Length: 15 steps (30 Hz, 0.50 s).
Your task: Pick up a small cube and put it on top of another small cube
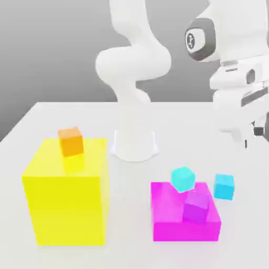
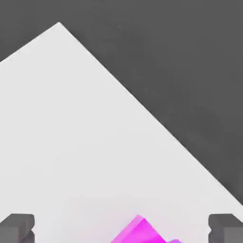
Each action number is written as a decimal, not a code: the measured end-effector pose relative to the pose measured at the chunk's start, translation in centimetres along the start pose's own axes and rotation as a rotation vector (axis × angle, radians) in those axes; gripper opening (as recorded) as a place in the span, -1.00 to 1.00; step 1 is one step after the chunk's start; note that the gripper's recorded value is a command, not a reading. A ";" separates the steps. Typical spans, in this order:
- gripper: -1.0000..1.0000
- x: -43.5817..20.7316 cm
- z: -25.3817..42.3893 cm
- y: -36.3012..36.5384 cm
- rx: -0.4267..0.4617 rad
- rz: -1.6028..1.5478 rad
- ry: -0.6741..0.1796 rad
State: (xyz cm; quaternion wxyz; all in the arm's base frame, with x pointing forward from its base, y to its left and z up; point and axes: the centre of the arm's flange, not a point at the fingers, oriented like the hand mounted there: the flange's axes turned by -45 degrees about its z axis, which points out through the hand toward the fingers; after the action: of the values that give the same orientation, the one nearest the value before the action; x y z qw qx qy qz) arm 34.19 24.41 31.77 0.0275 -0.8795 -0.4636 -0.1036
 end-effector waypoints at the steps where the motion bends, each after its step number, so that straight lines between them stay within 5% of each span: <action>1: 0.00 -0.5 1.6 -1.5 0.013 -0.047 -0.026; 7: 0.00 -5.3 9.7 -9.8 0.077 -0.333 -0.177; 14: 0.00 -7.3 16.0 -10.7 0.085 -0.361 -0.197; 15: -1.00 -7.3 16.0 -10.7 0.085 -0.361 -0.197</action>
State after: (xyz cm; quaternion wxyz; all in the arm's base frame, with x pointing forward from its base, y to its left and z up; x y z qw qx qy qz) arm 23.93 26.87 14.11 0.0003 -0.7861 -0.6181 -0.0004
